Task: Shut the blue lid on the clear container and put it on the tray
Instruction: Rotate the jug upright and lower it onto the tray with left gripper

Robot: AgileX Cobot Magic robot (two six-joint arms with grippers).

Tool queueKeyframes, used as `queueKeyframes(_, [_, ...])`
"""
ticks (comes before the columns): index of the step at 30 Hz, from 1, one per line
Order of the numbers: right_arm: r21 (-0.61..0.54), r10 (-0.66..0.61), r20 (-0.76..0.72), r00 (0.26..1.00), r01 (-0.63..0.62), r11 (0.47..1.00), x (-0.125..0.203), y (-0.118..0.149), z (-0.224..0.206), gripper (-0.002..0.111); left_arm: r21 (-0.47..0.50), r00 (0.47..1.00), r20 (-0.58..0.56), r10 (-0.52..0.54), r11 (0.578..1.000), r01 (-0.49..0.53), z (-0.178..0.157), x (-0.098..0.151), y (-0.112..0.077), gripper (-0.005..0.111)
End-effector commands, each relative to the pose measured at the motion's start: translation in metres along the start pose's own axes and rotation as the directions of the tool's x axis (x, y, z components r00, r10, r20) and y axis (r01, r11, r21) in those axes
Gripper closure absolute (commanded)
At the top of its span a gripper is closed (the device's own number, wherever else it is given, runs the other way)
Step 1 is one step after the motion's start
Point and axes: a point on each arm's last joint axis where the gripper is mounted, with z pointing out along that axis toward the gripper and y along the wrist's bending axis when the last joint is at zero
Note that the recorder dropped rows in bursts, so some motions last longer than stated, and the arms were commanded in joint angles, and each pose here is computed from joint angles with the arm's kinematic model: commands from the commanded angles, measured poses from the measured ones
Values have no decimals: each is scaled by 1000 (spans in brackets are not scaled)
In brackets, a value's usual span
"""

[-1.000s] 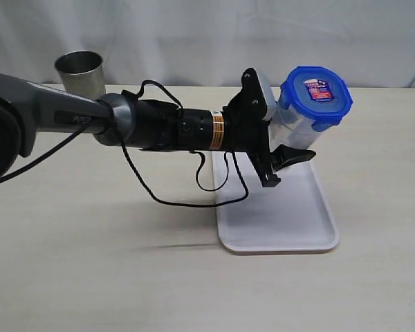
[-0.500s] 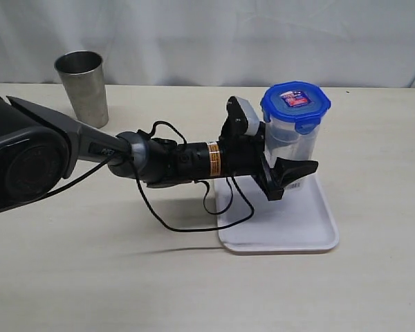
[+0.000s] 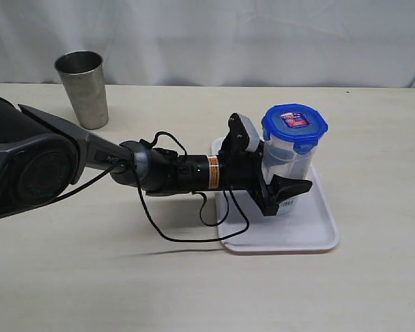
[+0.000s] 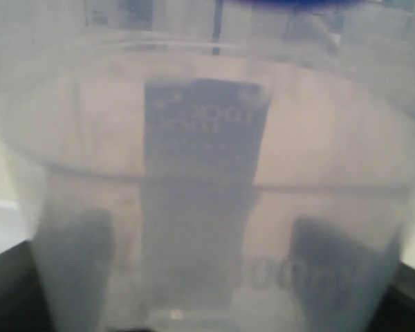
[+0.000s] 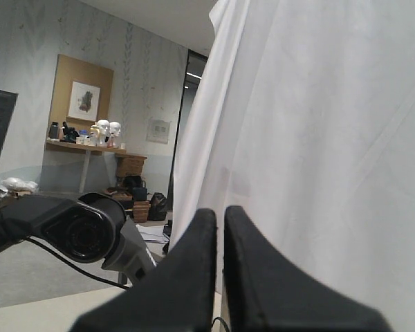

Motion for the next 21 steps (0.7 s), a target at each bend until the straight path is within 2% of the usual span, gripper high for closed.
queueKeyframes(1, [4,4,1,1000,-4,1000,1,0,0,104,-26,1000,-8,-7,1000,7,0,-2,3,107])
queueKeyframes(9, [4,4,1,1000,-4,1000,1,0,0,104,-38,1000,-25,-8,999,7,0,-1,5,106])
queueKeyframes(13, [4,4,1,1000,-4,1000,1,0,0,104,-68,998,-65,-10,998,5,0,3,7,84])
queueKeyframes(19, [4,4,1,1000,-4,1000,1,0,0,104,-79,997,-81,-11,997,5,0,5,8,34])
queueKeyframes(21, [4,4,1,1000,-4,1000,1,0,0,104,-79,997,-81,-11,997,5,0,5,8,26])
